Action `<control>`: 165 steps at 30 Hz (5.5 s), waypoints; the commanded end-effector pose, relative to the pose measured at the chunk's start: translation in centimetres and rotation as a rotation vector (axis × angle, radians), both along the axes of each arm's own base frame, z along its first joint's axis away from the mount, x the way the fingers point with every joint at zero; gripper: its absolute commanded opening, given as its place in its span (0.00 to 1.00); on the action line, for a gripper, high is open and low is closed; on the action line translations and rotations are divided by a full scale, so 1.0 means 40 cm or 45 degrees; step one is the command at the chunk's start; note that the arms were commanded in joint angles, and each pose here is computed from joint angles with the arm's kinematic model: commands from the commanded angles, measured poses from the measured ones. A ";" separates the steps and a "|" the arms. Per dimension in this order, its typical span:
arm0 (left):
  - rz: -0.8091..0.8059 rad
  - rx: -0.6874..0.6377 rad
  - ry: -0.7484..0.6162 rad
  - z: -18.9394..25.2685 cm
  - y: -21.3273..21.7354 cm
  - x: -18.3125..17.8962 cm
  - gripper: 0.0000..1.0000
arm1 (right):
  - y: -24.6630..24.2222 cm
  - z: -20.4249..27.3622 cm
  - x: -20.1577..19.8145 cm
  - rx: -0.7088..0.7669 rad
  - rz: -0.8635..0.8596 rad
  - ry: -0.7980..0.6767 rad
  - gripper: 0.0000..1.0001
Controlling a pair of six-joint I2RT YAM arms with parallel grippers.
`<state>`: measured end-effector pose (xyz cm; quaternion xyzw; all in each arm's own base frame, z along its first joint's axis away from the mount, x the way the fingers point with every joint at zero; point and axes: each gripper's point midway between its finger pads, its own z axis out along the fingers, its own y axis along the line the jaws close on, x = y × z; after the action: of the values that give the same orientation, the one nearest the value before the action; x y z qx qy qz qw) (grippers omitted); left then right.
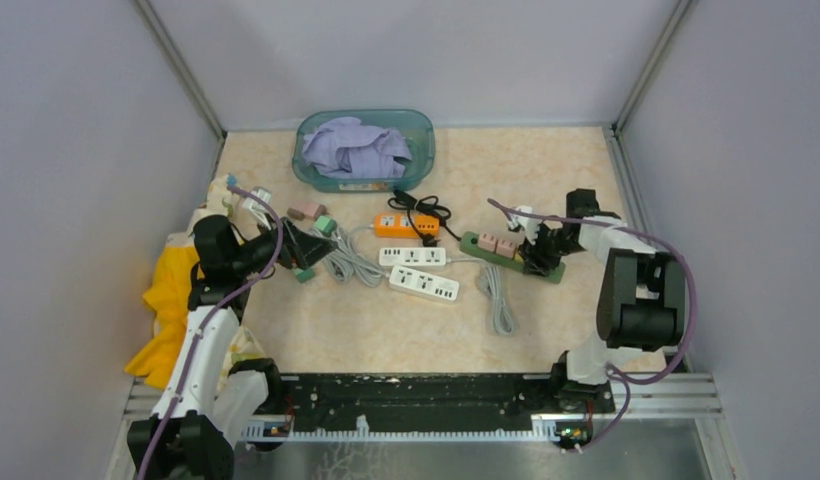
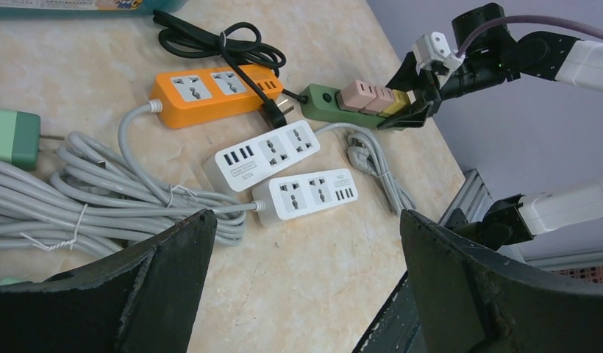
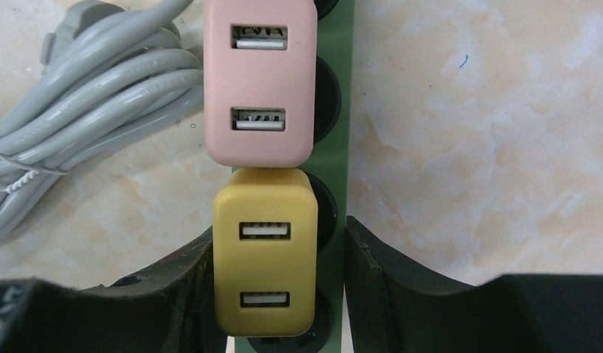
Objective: Pull the plug off the socket
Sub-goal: Place the socket at the center of the board, then remove the plug from the socket.
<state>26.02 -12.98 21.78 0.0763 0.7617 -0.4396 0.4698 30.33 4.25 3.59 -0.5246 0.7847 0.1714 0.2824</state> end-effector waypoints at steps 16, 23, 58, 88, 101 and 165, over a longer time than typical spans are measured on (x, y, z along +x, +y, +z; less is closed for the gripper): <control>-0.043 -0.010 -0.088 0.031 -0.006 -0.009 1.00 | 0.024 0.120 -0.006 -0.017 0.068 -0.163 0.83; -0.050 -0.013 -0.093 0.034 -0.008 -0.012 1.00 | 0.060 0.254 -0.014 0.085 0.126 -0.221 0.83; -0.075 -0.031 -0.105 0.040 -0.013 -0.017 1.00 | 0.237 0.200 0.118 0.127 0.029 -0.184 0.68; -0.091 -0.041 -0.108 0.042 -0.017 -0.021 1.00 | 0.226 0.140 0.114 -0.058 0.059 -0.126 0.14; -0.108 -0.048 -0.117 0.045 -0.020 -0.025 1.00 | 0.183 0.145 0.069 -0.026 0.151 -0.041 0.00; -0.516 -0.065 -0.172 -0.065 -0.369 -0.242 0.92 | 0.282 0.123 -0.099 0.111 0.660 -0.017 0.54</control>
<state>15.45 -26.25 20.42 0.2591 0.6847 -0.5585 0.3900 27.26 14.04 6.91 -0.7088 0.6245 0.2346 0.2295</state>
